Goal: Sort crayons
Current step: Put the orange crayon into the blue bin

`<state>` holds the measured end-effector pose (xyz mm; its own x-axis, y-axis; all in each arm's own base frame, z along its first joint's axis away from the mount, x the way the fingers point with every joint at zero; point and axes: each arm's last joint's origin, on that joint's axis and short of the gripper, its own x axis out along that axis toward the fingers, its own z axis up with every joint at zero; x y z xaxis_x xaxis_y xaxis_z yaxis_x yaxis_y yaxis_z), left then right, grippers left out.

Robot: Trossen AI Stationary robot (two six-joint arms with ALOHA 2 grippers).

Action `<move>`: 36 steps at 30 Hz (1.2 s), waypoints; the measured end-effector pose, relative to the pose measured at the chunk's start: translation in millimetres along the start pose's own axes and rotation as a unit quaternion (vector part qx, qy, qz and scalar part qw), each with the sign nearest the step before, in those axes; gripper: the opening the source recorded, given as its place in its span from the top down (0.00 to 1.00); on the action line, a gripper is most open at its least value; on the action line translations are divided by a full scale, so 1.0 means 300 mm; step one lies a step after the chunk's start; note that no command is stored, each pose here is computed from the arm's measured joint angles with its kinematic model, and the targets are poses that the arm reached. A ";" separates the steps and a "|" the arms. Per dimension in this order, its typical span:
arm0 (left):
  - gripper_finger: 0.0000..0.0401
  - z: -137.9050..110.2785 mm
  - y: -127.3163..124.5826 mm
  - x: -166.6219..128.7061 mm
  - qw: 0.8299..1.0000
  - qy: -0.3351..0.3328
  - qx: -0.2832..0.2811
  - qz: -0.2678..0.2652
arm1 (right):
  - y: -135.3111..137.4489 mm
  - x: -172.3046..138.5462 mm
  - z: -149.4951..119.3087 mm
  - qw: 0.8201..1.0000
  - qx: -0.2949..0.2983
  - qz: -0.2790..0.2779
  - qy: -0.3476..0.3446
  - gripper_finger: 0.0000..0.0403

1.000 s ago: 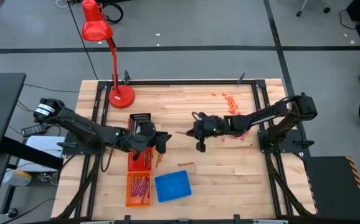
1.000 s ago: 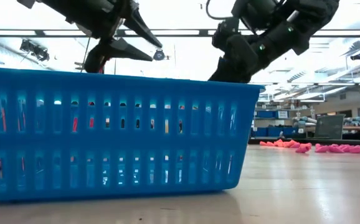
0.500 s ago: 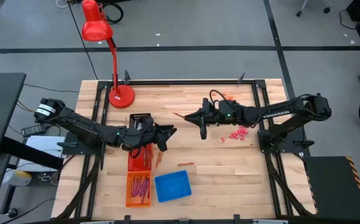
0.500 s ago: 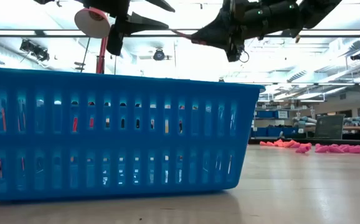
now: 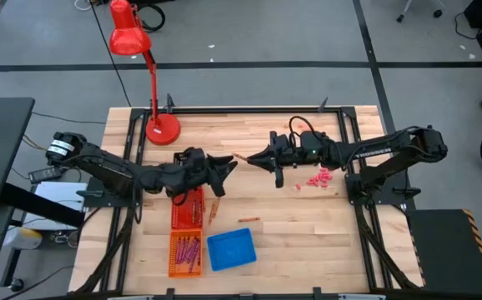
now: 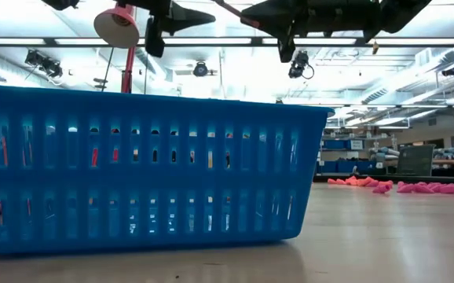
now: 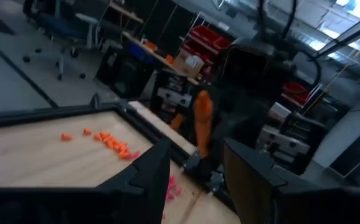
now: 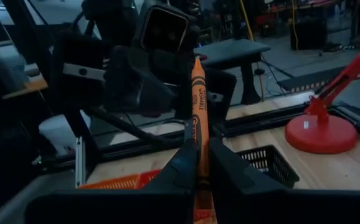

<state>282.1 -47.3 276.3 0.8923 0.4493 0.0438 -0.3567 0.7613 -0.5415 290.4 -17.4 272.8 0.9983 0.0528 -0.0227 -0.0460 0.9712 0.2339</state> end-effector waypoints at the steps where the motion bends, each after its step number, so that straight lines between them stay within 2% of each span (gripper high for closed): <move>1: 0.61 0.004 -0.002 0.000 1.000 -0.005 0.001 -0.003 | 0.000 0.000 0.001 1.000 0.000 0.000 -0.002 0.92; 10: 0.61 0.023 -0.005 0.005 0.999 -0.027 0.017 -0.010 | 0.006 -0.001 0.026 0.999 0.000 0.010 -0.040 0.92; 36: 0.61 0.057 0.016 0.031 0.998 -0.046 0.000 -0.032 | -0.002 0.010 0.009 1.000 -0.003 -0.007 -0.030 0.92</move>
<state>284.2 -31.5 288.5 0.8841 0.4404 0.1562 -0.2987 0.7897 -0.5359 293.5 -18.4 275.1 0.9991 0.0256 0.0331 -0.0325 0.9731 0.2279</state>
